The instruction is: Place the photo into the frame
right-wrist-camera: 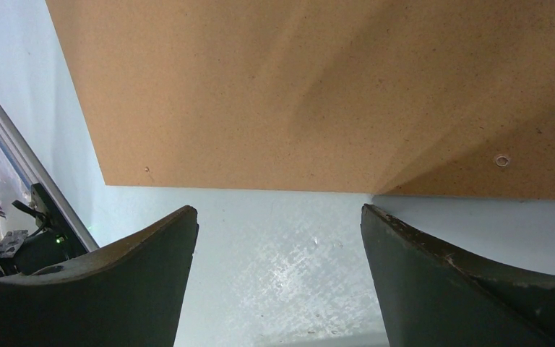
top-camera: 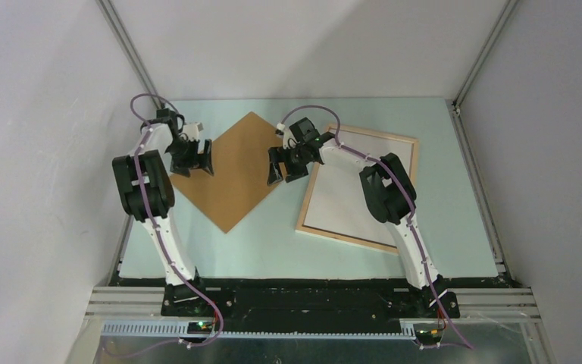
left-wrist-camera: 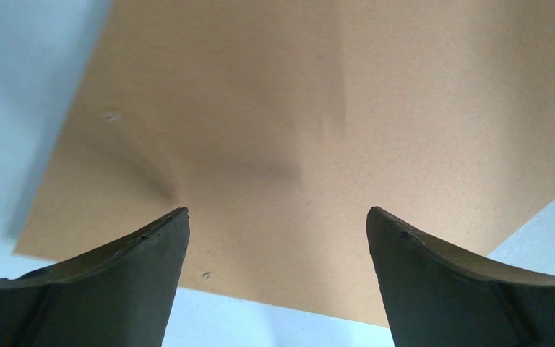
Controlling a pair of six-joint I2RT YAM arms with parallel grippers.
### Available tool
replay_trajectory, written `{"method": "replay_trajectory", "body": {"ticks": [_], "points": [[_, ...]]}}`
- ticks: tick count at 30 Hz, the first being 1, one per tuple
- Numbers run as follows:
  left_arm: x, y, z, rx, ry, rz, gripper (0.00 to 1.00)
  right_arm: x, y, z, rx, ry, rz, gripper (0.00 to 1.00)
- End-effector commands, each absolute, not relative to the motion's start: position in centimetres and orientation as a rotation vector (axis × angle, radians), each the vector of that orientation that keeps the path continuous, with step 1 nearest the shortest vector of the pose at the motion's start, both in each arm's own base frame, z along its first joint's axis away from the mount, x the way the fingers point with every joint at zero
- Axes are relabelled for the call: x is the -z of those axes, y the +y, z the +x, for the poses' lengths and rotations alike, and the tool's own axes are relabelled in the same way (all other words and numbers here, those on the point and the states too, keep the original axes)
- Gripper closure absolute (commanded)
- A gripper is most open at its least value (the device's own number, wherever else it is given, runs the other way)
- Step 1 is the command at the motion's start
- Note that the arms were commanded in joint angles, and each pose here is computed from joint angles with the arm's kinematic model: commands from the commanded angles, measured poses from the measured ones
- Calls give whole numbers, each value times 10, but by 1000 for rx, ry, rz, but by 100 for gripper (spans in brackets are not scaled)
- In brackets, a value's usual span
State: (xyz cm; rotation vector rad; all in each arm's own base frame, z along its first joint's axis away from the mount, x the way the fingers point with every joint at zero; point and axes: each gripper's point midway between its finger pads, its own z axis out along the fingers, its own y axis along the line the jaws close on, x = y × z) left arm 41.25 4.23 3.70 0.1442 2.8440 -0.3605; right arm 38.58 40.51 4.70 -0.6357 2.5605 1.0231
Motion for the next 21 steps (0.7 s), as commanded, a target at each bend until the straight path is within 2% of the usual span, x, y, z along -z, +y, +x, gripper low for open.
{"method": "replay_trajectory", "body": {"ticks": [1, 8, 10, 21], "points": [[-55, 80, 427, 248, 2814, -101, 3, -60, 398, 380, -1007, 2565, -633, 12], [-48, 110, 431, 150, 2803, -286, 4, -57, 399, 374, -1042, 2581, -633, 12], [-43, 109, 428, 157, 2812, -300, 7, -57, 400, 373, -1056, 2582, -631, 12], [-38, 103, 410, 164, 2849, -281, 7, -59, 404, 368, -1088, 2586, -629, 12]]}}
